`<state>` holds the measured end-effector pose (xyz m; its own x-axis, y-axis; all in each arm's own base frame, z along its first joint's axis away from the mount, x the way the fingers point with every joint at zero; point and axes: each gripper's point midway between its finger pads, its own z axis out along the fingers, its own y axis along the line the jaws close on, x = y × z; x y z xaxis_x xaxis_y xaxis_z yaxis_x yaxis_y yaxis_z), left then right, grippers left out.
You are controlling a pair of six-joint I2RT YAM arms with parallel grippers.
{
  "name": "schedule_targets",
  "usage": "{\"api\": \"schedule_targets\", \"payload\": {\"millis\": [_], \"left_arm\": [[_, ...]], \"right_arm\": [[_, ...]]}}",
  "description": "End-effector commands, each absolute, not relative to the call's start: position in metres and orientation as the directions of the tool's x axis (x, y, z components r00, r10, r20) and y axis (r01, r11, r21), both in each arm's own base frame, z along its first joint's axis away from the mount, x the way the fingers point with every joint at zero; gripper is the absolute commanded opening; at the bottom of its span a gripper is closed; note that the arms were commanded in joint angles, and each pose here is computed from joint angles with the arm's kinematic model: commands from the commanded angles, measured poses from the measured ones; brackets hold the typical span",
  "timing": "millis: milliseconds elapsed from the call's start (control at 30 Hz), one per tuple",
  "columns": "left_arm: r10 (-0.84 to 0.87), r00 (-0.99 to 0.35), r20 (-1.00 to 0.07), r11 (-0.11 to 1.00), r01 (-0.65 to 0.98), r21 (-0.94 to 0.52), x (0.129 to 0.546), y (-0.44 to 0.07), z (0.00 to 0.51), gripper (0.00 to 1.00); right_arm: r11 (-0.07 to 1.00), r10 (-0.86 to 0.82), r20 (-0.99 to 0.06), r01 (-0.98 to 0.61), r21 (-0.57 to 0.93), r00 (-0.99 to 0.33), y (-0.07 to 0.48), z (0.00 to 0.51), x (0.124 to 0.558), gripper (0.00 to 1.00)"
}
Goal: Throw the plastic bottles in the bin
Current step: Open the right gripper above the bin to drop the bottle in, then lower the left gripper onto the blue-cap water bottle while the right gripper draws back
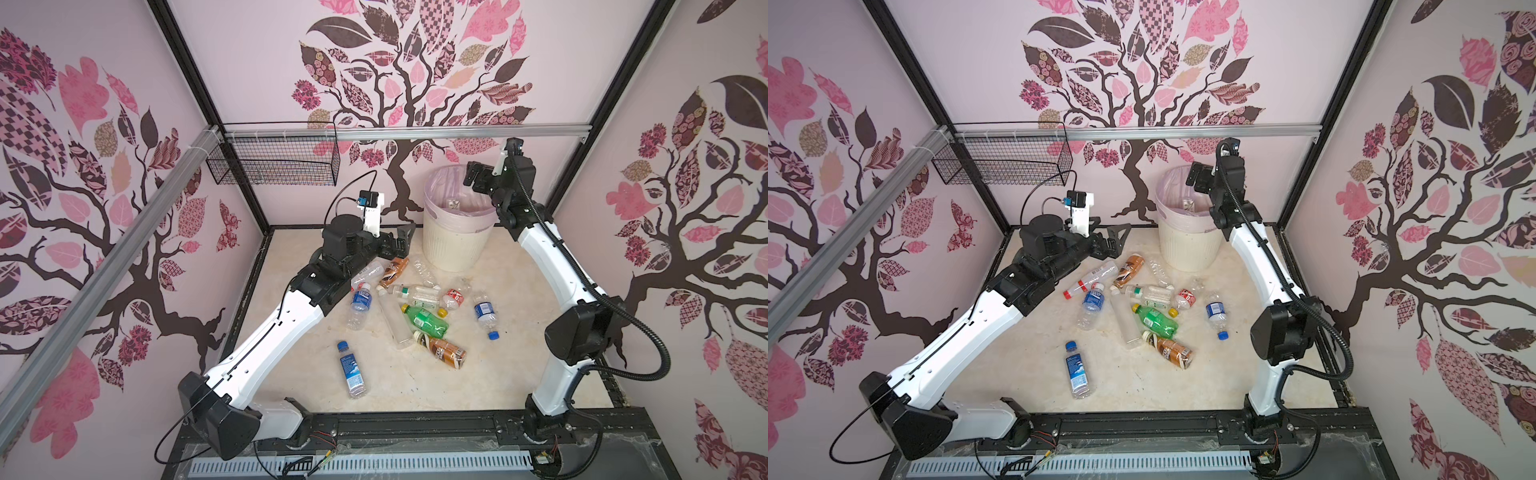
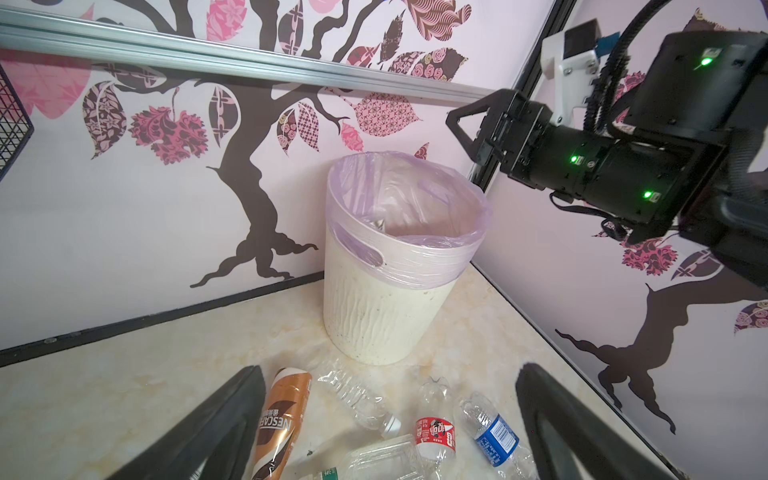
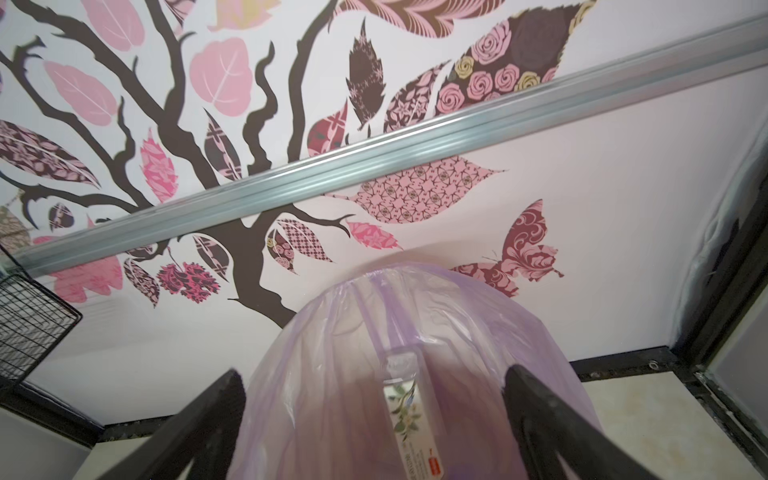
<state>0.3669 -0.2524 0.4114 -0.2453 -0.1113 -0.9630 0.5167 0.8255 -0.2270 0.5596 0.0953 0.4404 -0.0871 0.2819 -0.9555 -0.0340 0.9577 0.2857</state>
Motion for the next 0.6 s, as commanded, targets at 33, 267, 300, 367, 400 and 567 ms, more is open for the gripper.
{"api": "schedule_targets", "payload": {"millis": [33,267,300,367,400,567], "left_arm": [[-0.096,-0.279,-0.955,0.839,0.494,-0.229,0.375,-0.253,0.394,0.98],[-0.092,-0.413,-0.906,0.91,0.334,-0.245,0.394,-0.232,0.352,0.98],[-0.106,-0.443,-0.89,0.915,0.307,-0.261,0.397,-0.226,0.345,0.98],[-0.157,-0.513,-0.844,0.925,0.223,-0.308,0.405,-0.208,0.324,0.98],[-0.181,-0.546,-0.818,0.928,0.181,-0.326,0.407,-0.199,0.313,0.98],[-0.226,-0.633,-0.74,0.956,0.003,-0.294,0.405,-0.157,0.266,0.98]], "right_arm": [[0.943,0.326,-0.945,-0.084,0.322,0.034,0.089,0.506,0.525,1.0],[0.934,0.34,-0.941,-0.12,0.337,0.0,0.096,0.501,0.515,0.99],[0.934,0.336,-0.942,-0.127,0.334,-0.009,0.1,0.499,0.514,0.99],[0.937,0.32,-0.947,-0.14,0.321,-0.029,0.108,0.493,0.509,0.99],[0.938,0.312,-0.949,-0.146,0.314,-0.039,0.112,0.489,0.507,0.99],[0.945,0.227,-0.969,-0.218,0.244,-0.099,0.158,0.459,0.482,0.99]]}}
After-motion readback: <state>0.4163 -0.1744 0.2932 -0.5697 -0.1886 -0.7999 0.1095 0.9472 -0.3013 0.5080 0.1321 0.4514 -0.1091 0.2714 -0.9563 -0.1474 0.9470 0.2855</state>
